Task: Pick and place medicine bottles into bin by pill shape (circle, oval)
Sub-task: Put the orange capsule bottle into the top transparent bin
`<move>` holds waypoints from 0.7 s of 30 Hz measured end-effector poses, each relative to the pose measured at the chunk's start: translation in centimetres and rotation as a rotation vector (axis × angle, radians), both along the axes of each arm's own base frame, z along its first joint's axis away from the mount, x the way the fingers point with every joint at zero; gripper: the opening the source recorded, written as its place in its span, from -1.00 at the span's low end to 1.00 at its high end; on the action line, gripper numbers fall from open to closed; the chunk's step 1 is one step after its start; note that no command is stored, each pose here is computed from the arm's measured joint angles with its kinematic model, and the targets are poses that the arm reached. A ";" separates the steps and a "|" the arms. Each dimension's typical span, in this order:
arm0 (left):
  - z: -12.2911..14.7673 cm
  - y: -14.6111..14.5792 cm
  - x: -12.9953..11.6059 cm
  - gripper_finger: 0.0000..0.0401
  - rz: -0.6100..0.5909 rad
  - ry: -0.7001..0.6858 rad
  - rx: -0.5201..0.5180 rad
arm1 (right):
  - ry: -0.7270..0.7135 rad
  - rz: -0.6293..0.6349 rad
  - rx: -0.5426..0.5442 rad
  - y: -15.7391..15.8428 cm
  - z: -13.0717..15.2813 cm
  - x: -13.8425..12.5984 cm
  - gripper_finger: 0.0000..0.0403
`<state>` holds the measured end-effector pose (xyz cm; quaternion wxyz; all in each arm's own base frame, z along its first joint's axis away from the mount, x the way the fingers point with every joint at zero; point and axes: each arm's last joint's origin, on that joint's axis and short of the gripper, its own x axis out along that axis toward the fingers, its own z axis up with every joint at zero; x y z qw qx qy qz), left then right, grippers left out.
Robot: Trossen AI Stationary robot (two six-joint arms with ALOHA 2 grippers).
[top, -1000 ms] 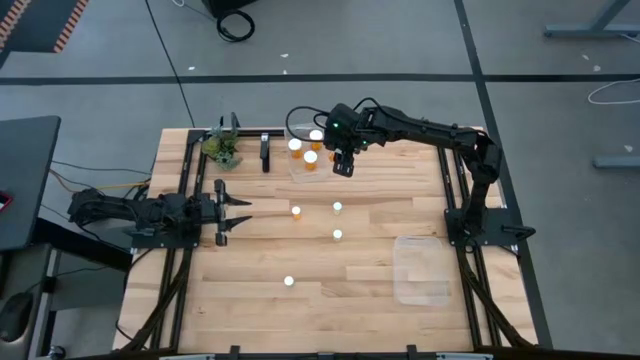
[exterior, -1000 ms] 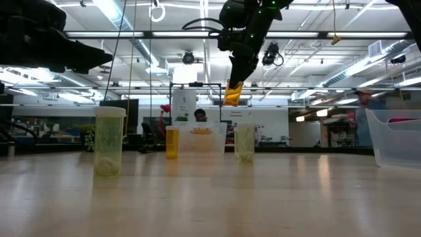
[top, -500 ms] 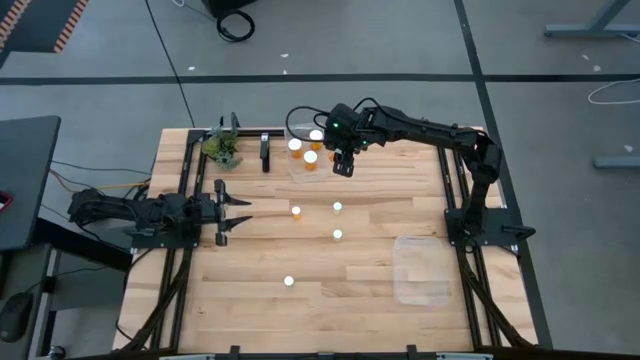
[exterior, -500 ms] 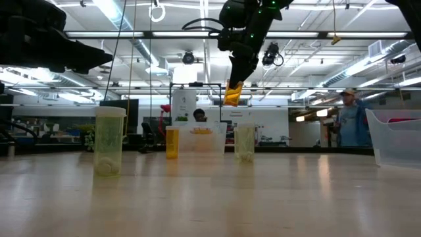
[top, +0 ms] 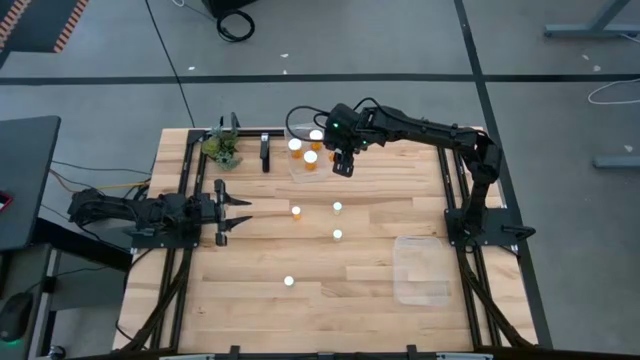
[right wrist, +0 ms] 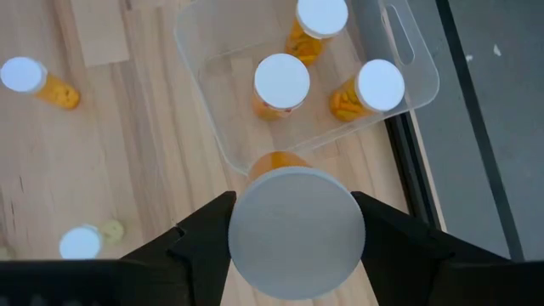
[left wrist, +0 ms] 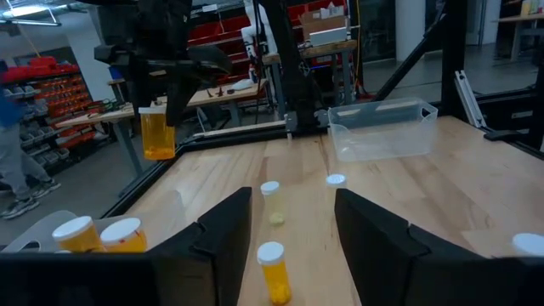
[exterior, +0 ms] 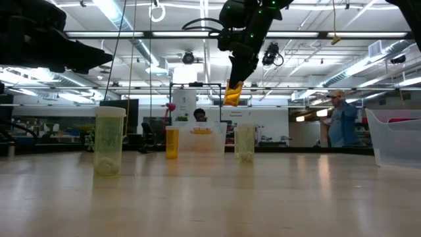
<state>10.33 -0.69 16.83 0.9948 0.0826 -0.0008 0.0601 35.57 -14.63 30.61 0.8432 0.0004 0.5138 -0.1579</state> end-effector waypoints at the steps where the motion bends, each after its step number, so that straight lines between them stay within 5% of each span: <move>1: 0.0 0.0 0.0 -0.10 0.000 0.000 0.000 | -0.003 -0.003 0.001 0.0 0.0 0.0 0.15; 10: 0.0 0.0 0.0 -0.11 0.000 0.000 0.000 | -0.113 0.007 -0.050 -0.4 2.1 1.0 0.15; 21: -0.1 0.0 0.0 -0.11 0.000 0.009 0.001 | -0.050 0.051 -0.062 -1.7 3.0 4.2 0.15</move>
